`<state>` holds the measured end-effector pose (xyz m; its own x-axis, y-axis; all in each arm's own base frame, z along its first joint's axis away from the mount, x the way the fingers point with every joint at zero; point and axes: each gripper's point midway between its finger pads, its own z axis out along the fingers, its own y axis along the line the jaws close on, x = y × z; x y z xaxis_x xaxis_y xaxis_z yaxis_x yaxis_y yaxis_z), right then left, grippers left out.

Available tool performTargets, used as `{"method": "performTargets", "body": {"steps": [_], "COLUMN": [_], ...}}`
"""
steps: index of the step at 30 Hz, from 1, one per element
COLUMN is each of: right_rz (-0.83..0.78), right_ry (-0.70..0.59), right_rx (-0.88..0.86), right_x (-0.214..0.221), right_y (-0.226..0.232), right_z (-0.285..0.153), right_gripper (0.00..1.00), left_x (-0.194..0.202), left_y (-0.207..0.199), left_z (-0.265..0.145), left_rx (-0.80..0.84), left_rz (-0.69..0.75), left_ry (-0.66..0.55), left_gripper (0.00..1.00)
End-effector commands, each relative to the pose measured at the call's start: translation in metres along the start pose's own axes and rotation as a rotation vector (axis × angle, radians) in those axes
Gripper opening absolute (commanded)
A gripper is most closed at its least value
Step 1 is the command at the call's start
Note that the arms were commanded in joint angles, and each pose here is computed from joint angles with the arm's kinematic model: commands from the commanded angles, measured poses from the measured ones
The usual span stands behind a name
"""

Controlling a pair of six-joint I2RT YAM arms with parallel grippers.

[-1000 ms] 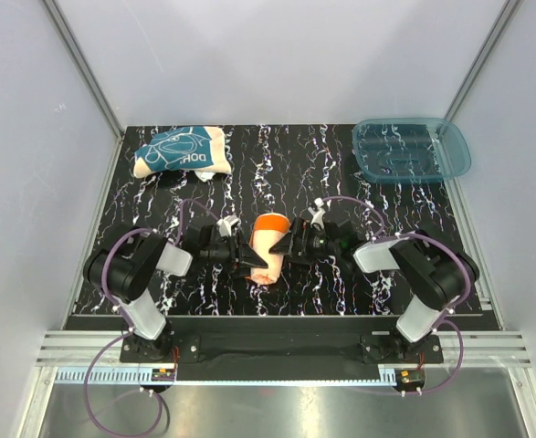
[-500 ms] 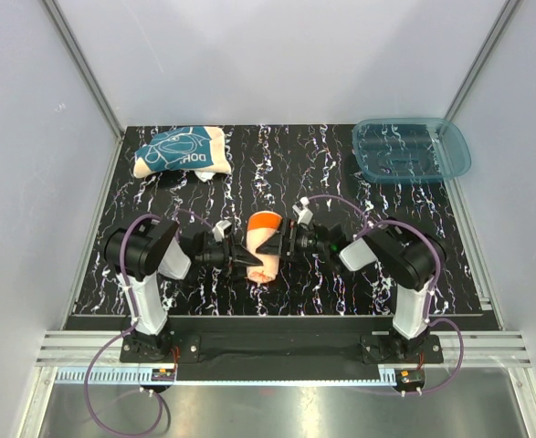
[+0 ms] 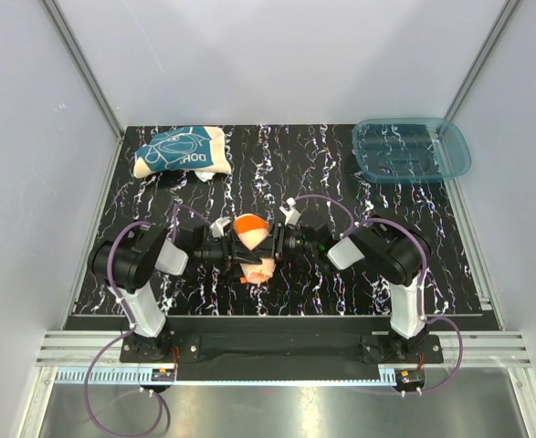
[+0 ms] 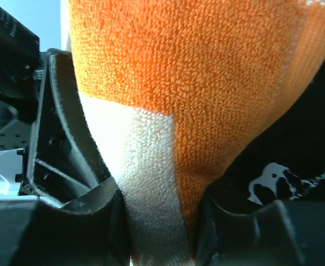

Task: Roll the towels
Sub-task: Place the rolled towel into the container

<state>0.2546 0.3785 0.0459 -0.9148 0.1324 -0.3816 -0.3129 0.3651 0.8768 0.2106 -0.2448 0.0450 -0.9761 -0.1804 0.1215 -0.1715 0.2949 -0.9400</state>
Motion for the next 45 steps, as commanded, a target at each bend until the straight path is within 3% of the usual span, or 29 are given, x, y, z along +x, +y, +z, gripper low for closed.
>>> {"method": "performTargets", "body": {"steps": [1, 10, 11, 17, 18, 25, 30, 34, 35, 38, 41, 45], "right_rz": [-0.008, -0.069, -0.074, -0.129, -0.171, -0.229, -0.204, -0.185, -0.152, -0.183, -0.121, -0.114], "right_ry": [0.049, 0.002, -0.004, -0.084, -0.116, -0.291, -0.464, -0.528, -0.501, -0.519, -0.484, -0.456], "right_rx": [-0.081, -0.025, -0.024, 0.079, 0.070, 0.207, 0.270, 0.346, 0.382, 0.443, 0.471, 0.444], "right_x": [0.011, -0.036, -0.043, -0.119, -0.142, -0.263, -0.346, -0.387, -0.388, -0.411, -0.417, -0.424], "right_y": [0.029, 0.054, 0.059, 0.064, 0.081, 0.085, 0.057, 0.019, -0.010, -0.032, -0.089, -0.129], "right_z": [0.012, 0.000, -0.007, -0.055, -0.061, -0.149, -0.234, -0.279, -0.280, -0.300, -0.297, -0.286], "right_gripper": [0.33, 0.28, 0.28, 0.26, 0.25, 0.25, 0.24, 0.23, 0.23, 0.23, 0.23, 0.22], "left_x": [-0.006, 0.008, 0.007, 0.019, 0.019, 0.022, 0.020, 0.017, 0.017, 0.016, 0.016, 0.016], "left_y": [0.012, -0.022, -0.032, -0.090, -0.094, -0.095, -0.105, -0.103, -0.101, -0.099, -0.098, -0.095], "left_z": [-0.004, -0.044, -0.049, -0.092, -0.098, -0.138, -0.144, -0.142, -0.142, -0.139, -0.137, -0.134], "left_rx": [-0.137, -0.287, -0.289, -0.329, -0.343, -0.518, -0.508, -0.502, -0.506, -0.494, -0.492, -0.492], "left_rz": [0.029, 0.206, 0.252, 0.489, 0.518, 0.641, 0.705, 0.698, 0.689, 0.686, 0.680, 0.673], "left_ry": [-0.051, -0.115, -0.128, -0.248, -0.266, -0.354, -0.387, -0.398, -0.397, -0.393, -0.381, -0.366], "left_gripper": [0.68, 0.82, 0.99, 0.99, 0.99, 0.99, 0.99, 0.99, 0.99, 0.99, 0.99, 0.99]}}
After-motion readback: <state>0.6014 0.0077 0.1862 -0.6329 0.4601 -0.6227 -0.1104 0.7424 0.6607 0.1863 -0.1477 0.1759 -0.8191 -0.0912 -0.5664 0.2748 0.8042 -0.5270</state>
